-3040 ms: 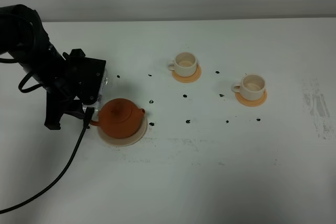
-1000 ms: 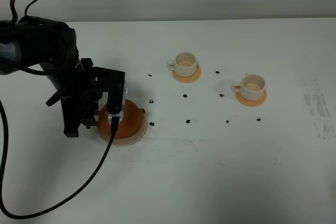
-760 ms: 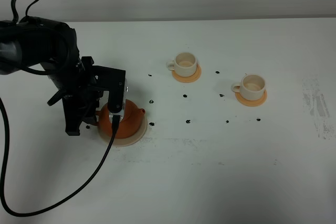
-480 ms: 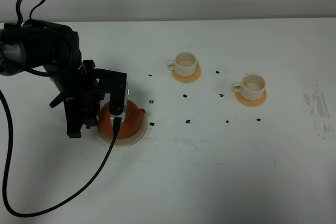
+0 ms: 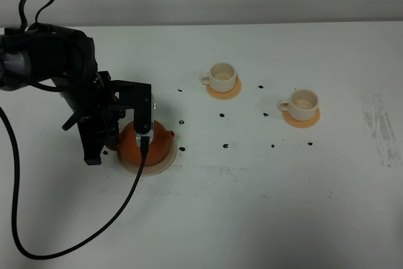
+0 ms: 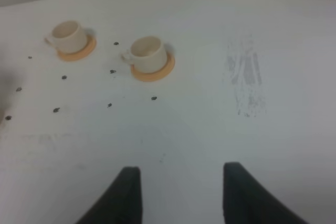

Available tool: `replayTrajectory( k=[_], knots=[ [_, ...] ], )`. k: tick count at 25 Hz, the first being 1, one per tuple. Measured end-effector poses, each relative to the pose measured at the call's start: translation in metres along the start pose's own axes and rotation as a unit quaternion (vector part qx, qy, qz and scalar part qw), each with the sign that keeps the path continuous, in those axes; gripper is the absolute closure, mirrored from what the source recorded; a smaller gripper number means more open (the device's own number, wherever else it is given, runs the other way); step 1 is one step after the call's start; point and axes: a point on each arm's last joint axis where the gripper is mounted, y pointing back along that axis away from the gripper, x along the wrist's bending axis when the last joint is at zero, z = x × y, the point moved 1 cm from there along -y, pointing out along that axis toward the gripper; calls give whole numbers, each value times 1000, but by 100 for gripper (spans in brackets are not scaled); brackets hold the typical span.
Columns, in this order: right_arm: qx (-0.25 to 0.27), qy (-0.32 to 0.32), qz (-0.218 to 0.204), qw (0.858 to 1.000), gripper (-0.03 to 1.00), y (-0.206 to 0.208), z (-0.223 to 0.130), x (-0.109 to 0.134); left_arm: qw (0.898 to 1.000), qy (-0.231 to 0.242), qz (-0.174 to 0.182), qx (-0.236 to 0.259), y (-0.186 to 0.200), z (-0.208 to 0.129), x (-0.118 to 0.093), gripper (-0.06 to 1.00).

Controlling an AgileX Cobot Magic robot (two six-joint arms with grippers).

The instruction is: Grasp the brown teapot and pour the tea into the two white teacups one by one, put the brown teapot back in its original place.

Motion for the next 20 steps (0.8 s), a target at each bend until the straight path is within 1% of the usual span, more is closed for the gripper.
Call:
replayTrajectory(
  k=[6,12,14,16,20],
  knots=[
    [0,0,0,1000,58,0,0,0,1000,1,17,-7,14,1,1,82],
    [0,1,0,1000,58,0,0,0,999,26,25,-30,30,6,3,82],
    [0,1,0,1000,58,0,0,0,998,43,26,-31,36,8,7,82],
    [0,1,0,1000,58,0,0,0,997,59,35,-36,46,11,14,82],
    [0,1,0,1000,58,0,0,0,994,78,53,-47,69,25,35,82]
  ],
)
